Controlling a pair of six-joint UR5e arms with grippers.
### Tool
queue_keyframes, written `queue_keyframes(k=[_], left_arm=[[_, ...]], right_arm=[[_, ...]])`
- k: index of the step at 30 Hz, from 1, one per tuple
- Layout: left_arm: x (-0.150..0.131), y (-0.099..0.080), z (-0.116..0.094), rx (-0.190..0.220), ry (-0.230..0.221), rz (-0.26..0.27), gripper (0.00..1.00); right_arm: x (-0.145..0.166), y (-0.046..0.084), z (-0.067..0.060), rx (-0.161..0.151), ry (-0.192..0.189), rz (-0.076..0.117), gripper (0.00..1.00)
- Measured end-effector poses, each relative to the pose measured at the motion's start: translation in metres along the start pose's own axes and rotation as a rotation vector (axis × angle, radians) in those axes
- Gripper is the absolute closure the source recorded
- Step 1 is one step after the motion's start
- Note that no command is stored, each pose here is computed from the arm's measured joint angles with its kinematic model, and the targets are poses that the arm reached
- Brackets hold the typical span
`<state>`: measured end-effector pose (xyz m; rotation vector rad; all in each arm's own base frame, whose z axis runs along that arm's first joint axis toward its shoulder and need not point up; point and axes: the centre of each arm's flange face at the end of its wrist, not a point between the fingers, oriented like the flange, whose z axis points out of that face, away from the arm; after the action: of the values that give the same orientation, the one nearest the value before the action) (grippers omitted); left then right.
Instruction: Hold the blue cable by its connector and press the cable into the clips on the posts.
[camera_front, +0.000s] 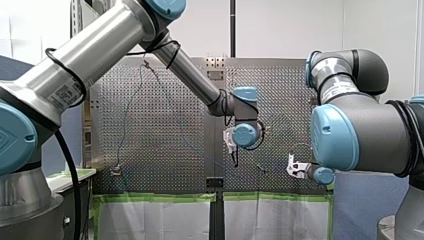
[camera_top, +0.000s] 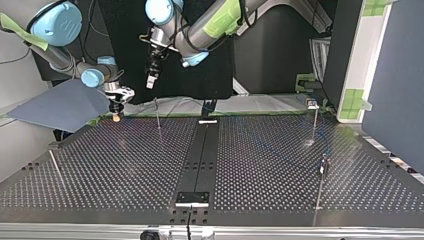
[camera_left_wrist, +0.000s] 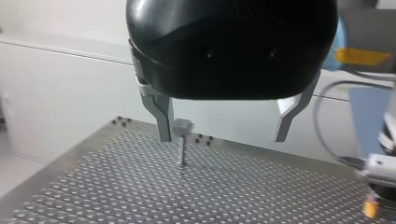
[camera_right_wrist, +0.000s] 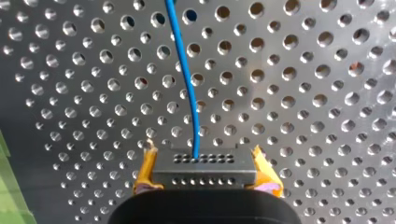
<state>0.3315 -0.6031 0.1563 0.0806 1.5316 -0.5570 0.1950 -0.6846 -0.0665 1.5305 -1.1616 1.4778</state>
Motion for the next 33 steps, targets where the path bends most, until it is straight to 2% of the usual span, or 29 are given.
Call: queue_keyframes(k=[16, 23, 27, 33], left_arm=[[-0.055, 0.009, -0.032, 0.022, -0.085, -0.131, 0.0], [-0.076, 0.015, -0.048, 0.027, -0.114, -0.154, 0.0], [-0.088, 0.022, -0.06, 0.013, -0.122, -0.163, 0.0], [-0.103, 0.031, -0.079, 0.004, -0.127, -0.166, 0.0]], right_arm=[[0.0, -0.003, 0.0, 0.005, -0.001, 0.0, 1.0], [-0.001, -0.004, 0.0, 0.005, -0.001, 0.005, 1.0], [-0.001, -0.004, 0.0, 0.006, -0.002, 0.013, 1.0], [-0.001, -0.005, 0.0, 0.006, -0.002, 0.015, 1.0]])
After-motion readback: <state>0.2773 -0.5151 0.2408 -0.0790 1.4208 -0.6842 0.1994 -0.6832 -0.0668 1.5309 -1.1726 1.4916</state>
